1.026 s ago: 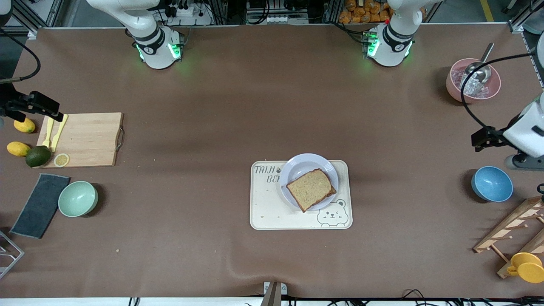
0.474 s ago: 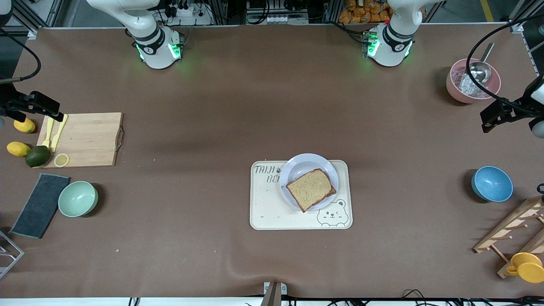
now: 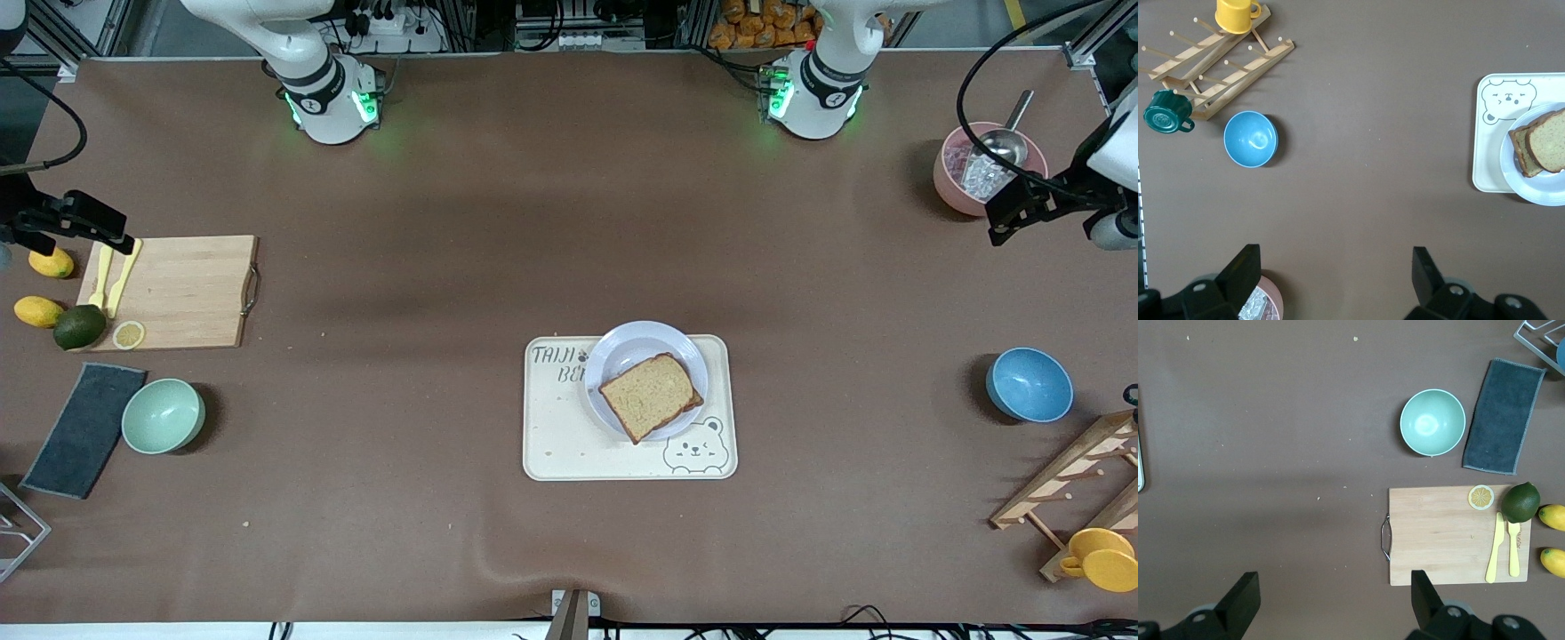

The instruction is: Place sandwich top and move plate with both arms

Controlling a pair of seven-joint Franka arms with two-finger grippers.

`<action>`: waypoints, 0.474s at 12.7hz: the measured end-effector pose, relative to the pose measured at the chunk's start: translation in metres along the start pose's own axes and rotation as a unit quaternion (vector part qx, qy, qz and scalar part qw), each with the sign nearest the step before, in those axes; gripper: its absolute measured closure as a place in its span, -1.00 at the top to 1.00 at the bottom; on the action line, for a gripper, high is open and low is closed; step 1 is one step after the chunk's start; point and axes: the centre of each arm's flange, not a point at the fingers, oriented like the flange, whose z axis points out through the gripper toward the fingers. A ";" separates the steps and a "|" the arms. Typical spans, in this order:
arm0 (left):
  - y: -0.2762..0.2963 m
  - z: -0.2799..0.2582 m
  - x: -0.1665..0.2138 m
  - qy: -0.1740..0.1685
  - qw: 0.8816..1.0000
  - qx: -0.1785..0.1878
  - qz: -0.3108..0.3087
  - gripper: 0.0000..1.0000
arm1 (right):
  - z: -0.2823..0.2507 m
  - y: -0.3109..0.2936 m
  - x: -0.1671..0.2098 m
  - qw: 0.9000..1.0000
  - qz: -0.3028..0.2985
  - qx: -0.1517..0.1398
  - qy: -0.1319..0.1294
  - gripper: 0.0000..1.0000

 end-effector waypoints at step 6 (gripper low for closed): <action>-0.006 0.005 -0.022 -0.004 0.999 -0.044 -0.025 1.00 | 0.000 -0.002 0.000 1.000 -0.002 0.000 0.000 1.00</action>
